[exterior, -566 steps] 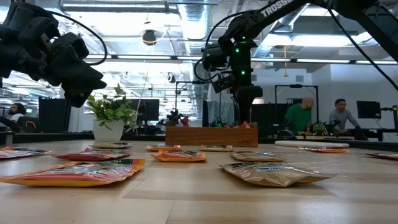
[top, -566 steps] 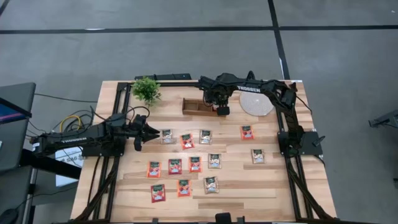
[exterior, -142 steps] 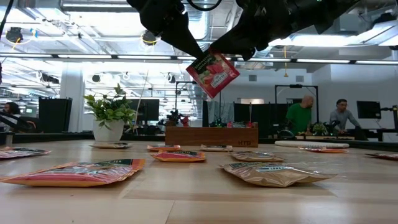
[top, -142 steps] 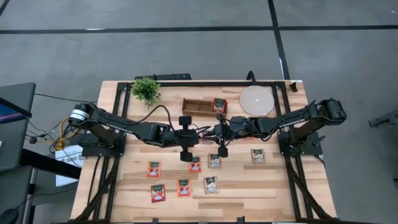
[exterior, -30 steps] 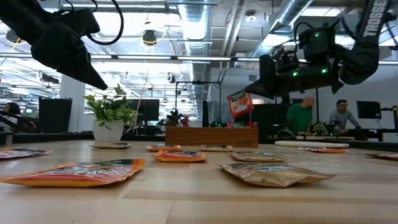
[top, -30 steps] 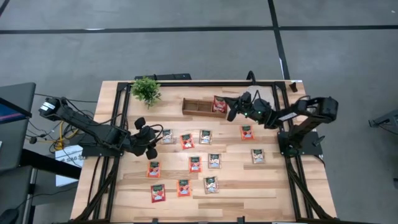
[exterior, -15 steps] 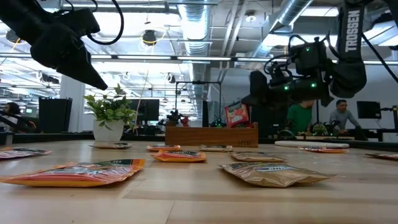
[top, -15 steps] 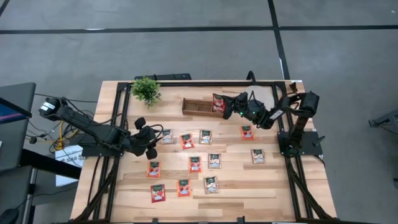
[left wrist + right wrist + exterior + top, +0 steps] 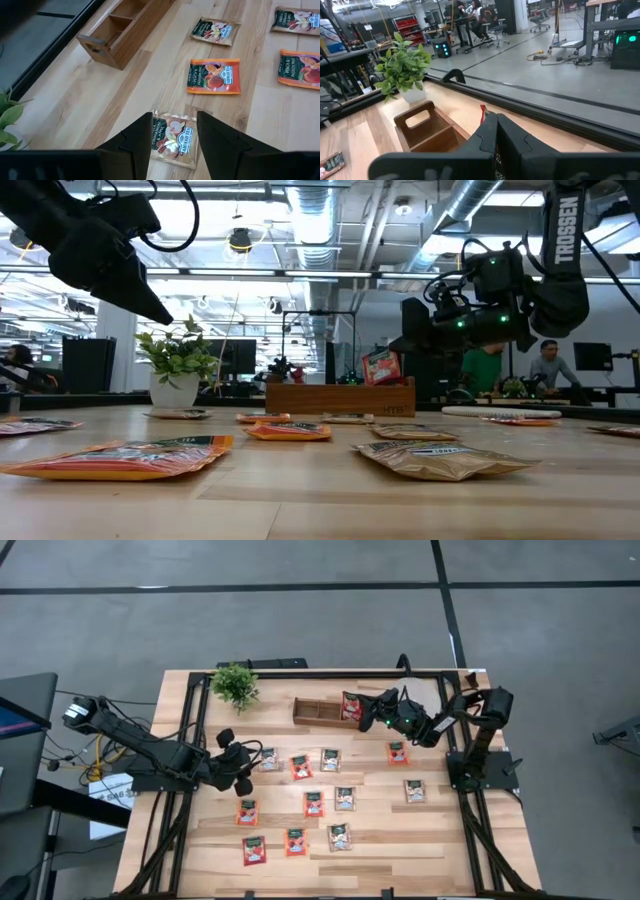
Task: Pick & Place Tea
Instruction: Put the red tea bag into the right section of the wooden organizer
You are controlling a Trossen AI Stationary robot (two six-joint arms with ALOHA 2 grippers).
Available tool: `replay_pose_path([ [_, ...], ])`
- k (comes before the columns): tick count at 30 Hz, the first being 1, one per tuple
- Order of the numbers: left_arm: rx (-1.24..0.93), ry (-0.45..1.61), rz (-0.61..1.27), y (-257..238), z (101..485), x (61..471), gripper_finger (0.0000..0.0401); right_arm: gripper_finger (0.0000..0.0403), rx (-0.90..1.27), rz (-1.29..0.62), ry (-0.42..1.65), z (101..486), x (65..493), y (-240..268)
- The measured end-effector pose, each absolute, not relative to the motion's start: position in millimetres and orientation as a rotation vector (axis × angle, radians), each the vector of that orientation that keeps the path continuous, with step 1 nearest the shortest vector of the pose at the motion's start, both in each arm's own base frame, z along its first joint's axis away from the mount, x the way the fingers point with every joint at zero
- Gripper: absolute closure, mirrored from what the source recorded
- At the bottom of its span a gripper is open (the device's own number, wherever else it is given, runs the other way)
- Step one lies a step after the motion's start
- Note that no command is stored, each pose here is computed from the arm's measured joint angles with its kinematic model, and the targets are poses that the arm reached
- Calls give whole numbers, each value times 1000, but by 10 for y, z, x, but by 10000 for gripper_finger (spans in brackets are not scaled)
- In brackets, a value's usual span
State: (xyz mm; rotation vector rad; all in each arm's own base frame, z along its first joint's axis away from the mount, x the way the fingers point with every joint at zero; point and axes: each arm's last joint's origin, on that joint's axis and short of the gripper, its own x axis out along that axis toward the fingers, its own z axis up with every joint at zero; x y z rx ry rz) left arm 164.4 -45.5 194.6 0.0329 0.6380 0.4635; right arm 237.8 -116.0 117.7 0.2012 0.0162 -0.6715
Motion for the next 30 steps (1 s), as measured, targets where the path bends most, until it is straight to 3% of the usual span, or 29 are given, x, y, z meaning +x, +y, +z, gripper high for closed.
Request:
replay_pose_path([
  [24,33,638,463,-456,1946,1644,254,402,161,-669,50,1159,2375,-1158],
  [30,36,639,461,-456,1946,1644,254,361,161,-669,48,1160,2375,-1158],
])
